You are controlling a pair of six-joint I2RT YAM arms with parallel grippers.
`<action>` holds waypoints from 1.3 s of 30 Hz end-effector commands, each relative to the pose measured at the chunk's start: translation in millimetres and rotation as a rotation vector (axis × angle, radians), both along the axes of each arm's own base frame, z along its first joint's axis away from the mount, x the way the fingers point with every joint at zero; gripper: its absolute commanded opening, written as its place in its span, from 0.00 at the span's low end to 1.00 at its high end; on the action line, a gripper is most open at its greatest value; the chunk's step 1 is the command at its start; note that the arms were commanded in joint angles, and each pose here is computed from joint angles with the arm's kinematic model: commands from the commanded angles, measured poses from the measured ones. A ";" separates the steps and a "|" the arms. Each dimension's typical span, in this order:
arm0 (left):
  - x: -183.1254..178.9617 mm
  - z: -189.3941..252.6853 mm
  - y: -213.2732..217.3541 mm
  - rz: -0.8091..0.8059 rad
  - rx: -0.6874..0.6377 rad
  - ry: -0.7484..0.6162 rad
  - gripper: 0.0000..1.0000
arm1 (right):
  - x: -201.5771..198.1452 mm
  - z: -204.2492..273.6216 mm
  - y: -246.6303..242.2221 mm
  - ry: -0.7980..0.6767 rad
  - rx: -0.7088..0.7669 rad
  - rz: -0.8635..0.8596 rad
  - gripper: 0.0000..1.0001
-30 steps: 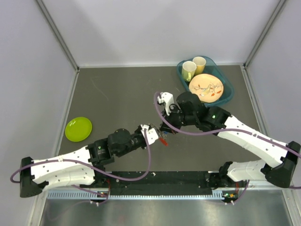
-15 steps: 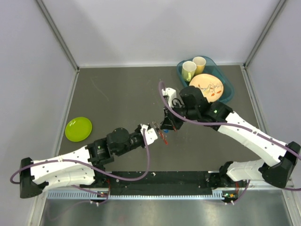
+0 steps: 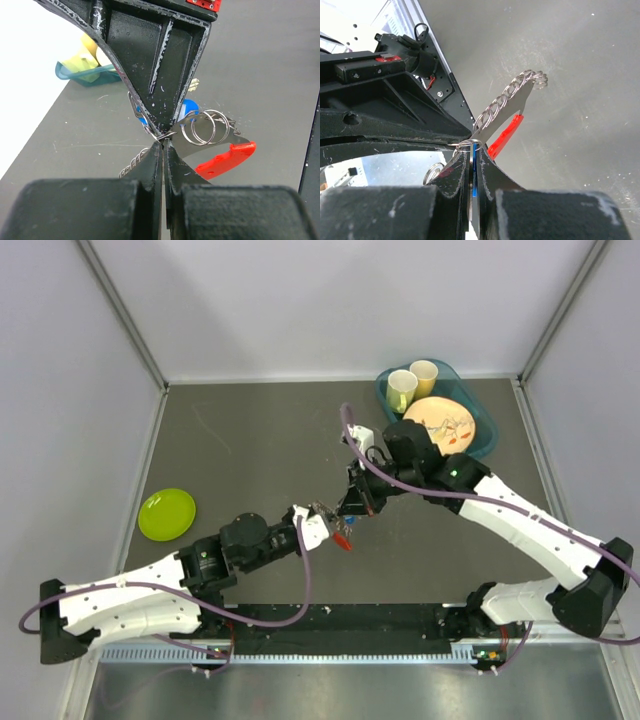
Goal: Remove the keys from the keyring
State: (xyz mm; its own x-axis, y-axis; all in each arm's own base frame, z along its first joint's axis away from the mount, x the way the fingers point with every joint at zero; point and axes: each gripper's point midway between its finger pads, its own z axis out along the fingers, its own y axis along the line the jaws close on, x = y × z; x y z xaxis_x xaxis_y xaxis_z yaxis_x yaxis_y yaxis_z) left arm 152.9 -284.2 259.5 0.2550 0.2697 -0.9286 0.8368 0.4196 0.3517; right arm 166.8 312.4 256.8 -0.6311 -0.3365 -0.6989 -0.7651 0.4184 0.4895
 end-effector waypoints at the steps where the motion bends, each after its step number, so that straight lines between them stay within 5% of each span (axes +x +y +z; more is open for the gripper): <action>1: -24.3 29.9 -12.4 -0.142 -0.094 -0.034 0.00 | 42.3 -0.2 2.5 -0.065 0.033 -0.122 0.00; 14: -8.2 27.9 -12.9 -0.052 -0.067 -0.013 0.00 | 24.1 18.6 2.7 -0.108 0.120 -0.031 0.07; 16: -8.1 30.2 -12.0 -0.049 -0.078 -0.015 0.00 | 18.7 10.8 2.0 -0.099 0.115 0.003 0.00; 22: -4.7 29.8 -12.9 -0.032 -0.072 -0.017 0.00 | 5.8 -0.5 3.5 -0.071 0.112 0.056 0.00; 25: -1.2 29.4 -11.9 -0.013 -0.067 -0.017 0.00 | 2.6 1.4 1.8 -0.082 0.121 0.068 0.13; 28: -1.4 29.9 -11.7 -0.013 -0.068 -0.019 0.00 | -1.3 -0.7 0.3 -0.088 0.121 0.083 0.00; 31: 1.0 29.7 -11.0 0.001 -0.068 -0.019 0.00 | -2.8 -6.0 -0.8 -0.078 0.114 0.088 0.00; 35: 2.1 27.4 -11.5 0.008 -0.065 -0.013 0.00 | -7.1 -9.3 -2.0 -0.076 0.116 0.104 0.17; 39: 3.3 26.8 -11.4 0.015 -0.062 -0.015 0.00 | -6.4 -9.7 -5.1 -0.093 0.112 0.092 0.00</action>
